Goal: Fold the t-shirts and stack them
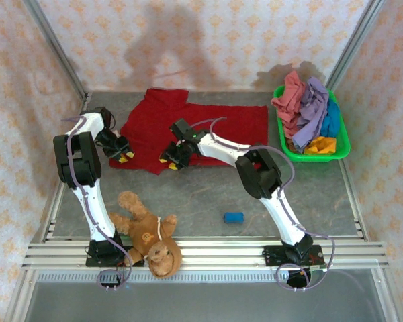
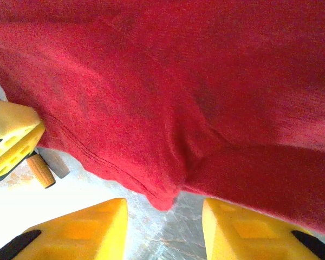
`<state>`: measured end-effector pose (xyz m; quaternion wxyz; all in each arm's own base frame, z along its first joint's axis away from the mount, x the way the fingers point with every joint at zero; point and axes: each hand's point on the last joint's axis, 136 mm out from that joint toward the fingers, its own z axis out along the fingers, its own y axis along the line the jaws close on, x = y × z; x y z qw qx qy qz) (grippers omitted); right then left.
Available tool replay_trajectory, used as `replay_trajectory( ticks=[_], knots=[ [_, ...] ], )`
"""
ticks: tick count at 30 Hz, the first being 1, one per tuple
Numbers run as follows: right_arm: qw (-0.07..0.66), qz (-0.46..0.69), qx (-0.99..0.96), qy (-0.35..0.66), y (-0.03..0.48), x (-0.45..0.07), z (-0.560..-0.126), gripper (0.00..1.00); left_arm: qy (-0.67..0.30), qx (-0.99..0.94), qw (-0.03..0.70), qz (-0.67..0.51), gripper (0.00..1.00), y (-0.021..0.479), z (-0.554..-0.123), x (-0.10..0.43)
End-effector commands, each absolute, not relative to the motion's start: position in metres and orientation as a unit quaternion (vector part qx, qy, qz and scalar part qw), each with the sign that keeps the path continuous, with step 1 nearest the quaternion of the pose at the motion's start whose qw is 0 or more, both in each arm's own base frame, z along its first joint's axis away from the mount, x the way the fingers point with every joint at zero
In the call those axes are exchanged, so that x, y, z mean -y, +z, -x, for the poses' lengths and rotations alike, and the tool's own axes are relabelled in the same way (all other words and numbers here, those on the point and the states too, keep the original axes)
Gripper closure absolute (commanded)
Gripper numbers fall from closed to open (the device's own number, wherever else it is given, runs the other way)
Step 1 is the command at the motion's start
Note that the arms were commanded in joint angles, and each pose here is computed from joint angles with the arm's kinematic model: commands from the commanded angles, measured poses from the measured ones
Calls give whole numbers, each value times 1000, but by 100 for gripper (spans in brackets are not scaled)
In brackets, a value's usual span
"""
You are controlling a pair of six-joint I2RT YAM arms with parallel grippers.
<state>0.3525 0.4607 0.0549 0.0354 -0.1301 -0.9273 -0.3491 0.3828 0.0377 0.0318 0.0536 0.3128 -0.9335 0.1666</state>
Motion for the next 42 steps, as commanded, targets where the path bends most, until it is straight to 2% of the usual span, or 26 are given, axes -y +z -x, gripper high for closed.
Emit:
replay_trajectory(
  ticks=[1, 14, 19, 26, 32, 42],
  knots=[
    [43, 133, 920, -367, 55, -477, -354, 61, 168, 932, 68, -313, 75, 22, -378, -35],
    [63, 131, 914, -380, 50, -492, -347, 66, 173, 932, 55, -313, 97, 27, -382, -35],
    [67, 132, 915, -376, 48, -491, -344, 68, 175, 932, 54, -313, 100, 28, -383, -34],
    [61, 126, 913, -384, 56, -495, -347, 88, 176, 933, 42, -312, 100, 38, -386, -35],
    [52, 123, 911, -389, 65, -493, -358, 99, 181, 933, 20, -310, 100, 60, -398, -37],
    [26, 139, 902, -408, 84, -479, -395, 100, 200, 928, -13, -313, 100, 81, -432, -34]
  ],
)
